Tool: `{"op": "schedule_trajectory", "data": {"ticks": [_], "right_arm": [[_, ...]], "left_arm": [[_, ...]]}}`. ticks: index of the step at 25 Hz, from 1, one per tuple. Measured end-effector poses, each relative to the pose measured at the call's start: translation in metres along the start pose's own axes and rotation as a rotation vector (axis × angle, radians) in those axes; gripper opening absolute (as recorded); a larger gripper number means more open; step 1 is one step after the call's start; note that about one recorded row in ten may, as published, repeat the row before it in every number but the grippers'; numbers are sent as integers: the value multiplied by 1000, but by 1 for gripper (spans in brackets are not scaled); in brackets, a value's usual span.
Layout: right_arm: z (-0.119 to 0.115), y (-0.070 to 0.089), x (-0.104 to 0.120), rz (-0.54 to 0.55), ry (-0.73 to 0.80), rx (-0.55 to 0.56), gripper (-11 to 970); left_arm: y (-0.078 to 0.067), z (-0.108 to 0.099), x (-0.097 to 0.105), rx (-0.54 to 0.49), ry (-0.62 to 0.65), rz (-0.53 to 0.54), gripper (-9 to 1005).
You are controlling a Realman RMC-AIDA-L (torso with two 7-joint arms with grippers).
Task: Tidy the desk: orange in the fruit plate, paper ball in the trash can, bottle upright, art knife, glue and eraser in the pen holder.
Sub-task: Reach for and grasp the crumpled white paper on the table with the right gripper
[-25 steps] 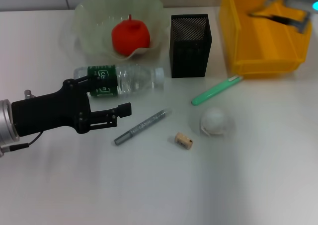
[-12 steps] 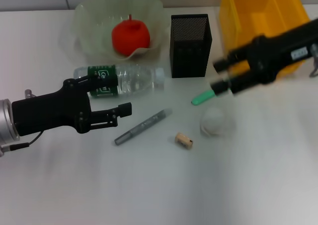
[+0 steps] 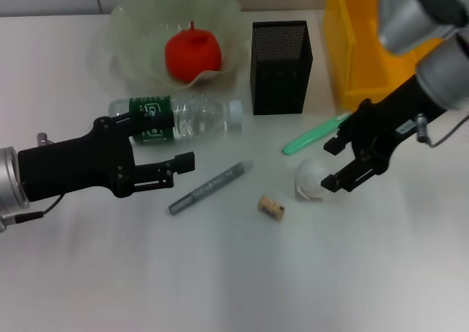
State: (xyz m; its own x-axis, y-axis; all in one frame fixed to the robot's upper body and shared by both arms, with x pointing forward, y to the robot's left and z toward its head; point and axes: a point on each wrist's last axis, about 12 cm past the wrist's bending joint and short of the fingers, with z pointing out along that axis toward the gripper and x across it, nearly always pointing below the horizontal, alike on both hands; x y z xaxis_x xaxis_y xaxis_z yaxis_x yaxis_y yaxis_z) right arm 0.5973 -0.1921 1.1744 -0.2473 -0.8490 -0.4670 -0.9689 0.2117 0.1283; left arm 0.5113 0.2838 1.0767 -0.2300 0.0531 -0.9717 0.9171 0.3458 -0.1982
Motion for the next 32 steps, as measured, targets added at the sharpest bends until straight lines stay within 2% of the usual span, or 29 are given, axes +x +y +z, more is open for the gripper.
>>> {"op": "schedule_trajectory", "data": {"ticks": [11,26,32], "right_arm": [[25,-3,-7,-68,45,84,665],[48,-7,-2,-85,49,92,644],[50,-7,-1,-89,47,88,636]], "left_arm": [[-2,3,1,7,-3,-2,816],[-1,1,1,3,-3,1,815],[-1,1,0,2,-3,2,814]]}}
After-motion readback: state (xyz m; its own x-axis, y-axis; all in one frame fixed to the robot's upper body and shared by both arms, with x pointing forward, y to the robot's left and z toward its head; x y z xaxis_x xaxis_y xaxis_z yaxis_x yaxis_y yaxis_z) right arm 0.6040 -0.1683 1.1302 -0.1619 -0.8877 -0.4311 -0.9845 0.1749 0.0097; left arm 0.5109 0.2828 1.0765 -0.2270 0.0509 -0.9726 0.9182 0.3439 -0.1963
